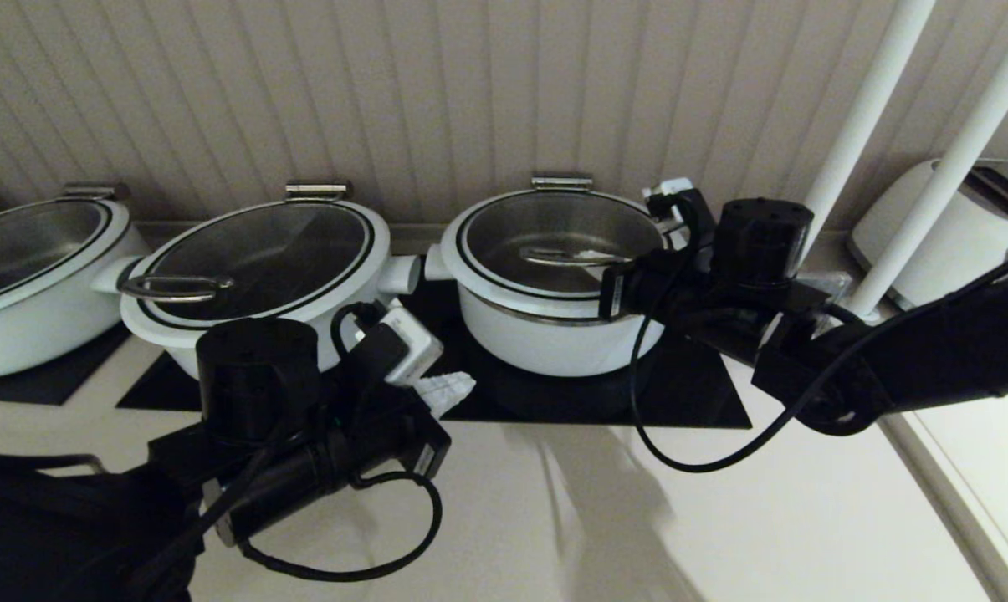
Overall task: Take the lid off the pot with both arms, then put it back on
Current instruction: Open the food pot lid a small opening with the right arm, then hold the pot lid with the left arm
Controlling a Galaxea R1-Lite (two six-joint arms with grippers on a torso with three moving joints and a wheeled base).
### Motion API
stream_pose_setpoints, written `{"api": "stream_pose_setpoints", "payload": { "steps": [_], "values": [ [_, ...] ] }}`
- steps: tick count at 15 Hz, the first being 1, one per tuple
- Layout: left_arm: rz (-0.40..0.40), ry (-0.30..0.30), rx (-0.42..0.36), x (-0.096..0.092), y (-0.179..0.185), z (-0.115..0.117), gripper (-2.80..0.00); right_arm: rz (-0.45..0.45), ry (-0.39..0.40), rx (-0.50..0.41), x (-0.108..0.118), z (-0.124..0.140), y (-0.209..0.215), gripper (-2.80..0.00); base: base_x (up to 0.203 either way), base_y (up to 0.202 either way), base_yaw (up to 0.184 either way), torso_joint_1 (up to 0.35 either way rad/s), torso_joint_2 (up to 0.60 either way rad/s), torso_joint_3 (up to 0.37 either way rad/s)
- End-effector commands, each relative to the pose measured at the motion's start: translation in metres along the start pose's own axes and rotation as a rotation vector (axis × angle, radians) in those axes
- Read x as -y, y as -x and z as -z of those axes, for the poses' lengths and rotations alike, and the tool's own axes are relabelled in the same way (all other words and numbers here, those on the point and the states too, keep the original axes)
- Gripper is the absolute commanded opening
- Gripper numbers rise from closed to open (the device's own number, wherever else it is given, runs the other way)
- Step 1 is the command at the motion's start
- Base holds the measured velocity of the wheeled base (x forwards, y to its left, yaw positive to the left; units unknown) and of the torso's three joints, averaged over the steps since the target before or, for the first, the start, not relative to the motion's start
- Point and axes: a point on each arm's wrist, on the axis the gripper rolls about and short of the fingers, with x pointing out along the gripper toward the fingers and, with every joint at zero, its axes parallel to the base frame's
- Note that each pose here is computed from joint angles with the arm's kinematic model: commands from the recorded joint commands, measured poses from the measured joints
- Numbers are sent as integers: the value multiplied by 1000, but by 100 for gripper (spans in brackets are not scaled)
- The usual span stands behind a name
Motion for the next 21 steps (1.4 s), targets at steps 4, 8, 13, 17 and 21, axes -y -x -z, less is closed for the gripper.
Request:
{"api": "stream_pose_setpoints", "payload": {
  "steps": [4,8,13,17,21],
  "values": [
    [-4,-1,17,-1,-1,-4,-280,-2,2,14,0,-4,1,-280,0,0,0,0,0,0],
    [-14,-4,52,-4,-5,-13,-280,-2,5,32,0,-9,0,-280,0,0,0,0,0,0],
    [-14,-2,52,-4,-6,-13,-280,-2,7,52,0,-17,-3,-280,0,0,0,0,0,0],
    [-17,-3,62,-5,-6,-15,-280,-2,8,60,0,-19,-3,-280,0,0,0,0,0,0],
    [-30,4,110,-8,-8,-24,-280,-2,8,61,0,-19,-3,-280,0,0,0,0,0,0]
  ]
}}
